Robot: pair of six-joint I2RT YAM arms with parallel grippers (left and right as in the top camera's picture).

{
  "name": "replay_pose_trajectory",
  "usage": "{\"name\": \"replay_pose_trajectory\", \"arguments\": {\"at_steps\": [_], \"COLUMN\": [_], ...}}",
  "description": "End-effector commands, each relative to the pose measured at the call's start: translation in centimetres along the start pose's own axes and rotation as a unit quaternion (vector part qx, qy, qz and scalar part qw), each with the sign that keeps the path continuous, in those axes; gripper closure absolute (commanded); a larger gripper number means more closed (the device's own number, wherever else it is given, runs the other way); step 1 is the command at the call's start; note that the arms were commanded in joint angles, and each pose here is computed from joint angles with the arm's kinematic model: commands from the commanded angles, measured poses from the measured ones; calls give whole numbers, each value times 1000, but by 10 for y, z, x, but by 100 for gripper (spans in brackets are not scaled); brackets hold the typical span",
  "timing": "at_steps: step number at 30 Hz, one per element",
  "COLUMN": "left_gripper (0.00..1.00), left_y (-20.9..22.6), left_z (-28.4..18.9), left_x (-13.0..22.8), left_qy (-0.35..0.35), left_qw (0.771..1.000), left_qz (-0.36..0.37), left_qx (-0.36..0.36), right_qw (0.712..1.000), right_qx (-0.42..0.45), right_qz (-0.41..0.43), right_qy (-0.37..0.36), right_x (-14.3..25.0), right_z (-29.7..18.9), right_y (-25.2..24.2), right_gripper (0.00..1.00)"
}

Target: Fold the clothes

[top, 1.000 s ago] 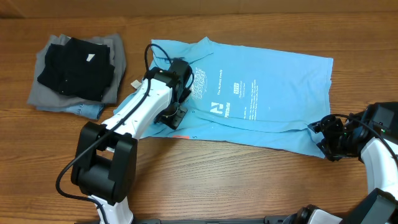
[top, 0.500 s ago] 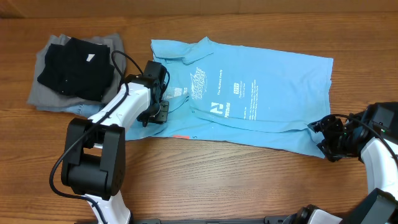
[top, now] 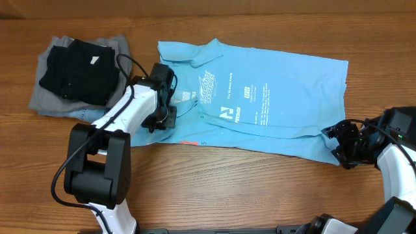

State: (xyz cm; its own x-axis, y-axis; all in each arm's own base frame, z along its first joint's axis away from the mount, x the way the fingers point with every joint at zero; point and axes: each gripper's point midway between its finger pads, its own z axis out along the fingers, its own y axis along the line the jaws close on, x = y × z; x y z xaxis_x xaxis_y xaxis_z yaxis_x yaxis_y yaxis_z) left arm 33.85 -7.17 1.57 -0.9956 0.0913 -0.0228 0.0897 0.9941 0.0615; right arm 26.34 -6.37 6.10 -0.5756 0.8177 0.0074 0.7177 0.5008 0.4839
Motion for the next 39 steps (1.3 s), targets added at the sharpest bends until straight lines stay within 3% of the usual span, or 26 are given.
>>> {"name": "replay_pose_trajectory", "arguments": {"at_steps": [1, 8, 9, 10, 12, 16, 19, 22, 28, 33, 36, 39], "left_gripper": [96, 96, 92, 80, 49, 48, 48, 57, 61, 65, 81, 90], "left_y": [13, 21, 23, 26, 28, 32, 26, -4, 4, 24, 54, 81], "left_z": [-27, -58, -60, -61, -60, -58, -54, -47, -5, 1, -8, -19], "left_x": [-34, -82, -88, -91, -88, -77, -66, -55, -43, -51, -57, -60], "left_qy": [-48, -132, -145, -150, -145, -121, -100, -77, -65, -76, -91, -108], "left_qw": [998, 988, 985, 984, 984, 987, 991, 995, 994, 990, 979, 964], "left_qz": [8, 35, 34, 31, 31, 35, 33, 68, 88, 81, 49, -4], "left_qx": [-42, -75, -81, -87, -94, -103, -84, 3, -24, -87, -174, -244], "right_qw": [1000, 1000, 1000, 1000, 1000, 1000, 1000, 1000, 1000, 1000, 1000, 1000], "right_qx": [-4, -4, -4, -4, -4, -4, -4, -4, -4, -4, -3, -3], "right_qz": [-14, -14, -14, -14, -14, -14, -14, -14, -14, -14, -13, -13], "right_qy": [-16, -16, -16, -16, -16, -16, -16, -16, -15, -16, -13, -13], "right_x": [-7, -7, -7, -7, -7, -7, -7, -7, -7, -7, -6, -5], "right_z": [-7, -7, -7, -7, -7, -7, -7, -7, -7, -7, -6, -6], "right_y": [8, 8, 8, 8, 8, 8, 8, 8, 8, 8, 7, 7], "right_gripper": [23, 23, 23, 23, 23, 23, 23, 23, 23, 23, 23, 23]}}
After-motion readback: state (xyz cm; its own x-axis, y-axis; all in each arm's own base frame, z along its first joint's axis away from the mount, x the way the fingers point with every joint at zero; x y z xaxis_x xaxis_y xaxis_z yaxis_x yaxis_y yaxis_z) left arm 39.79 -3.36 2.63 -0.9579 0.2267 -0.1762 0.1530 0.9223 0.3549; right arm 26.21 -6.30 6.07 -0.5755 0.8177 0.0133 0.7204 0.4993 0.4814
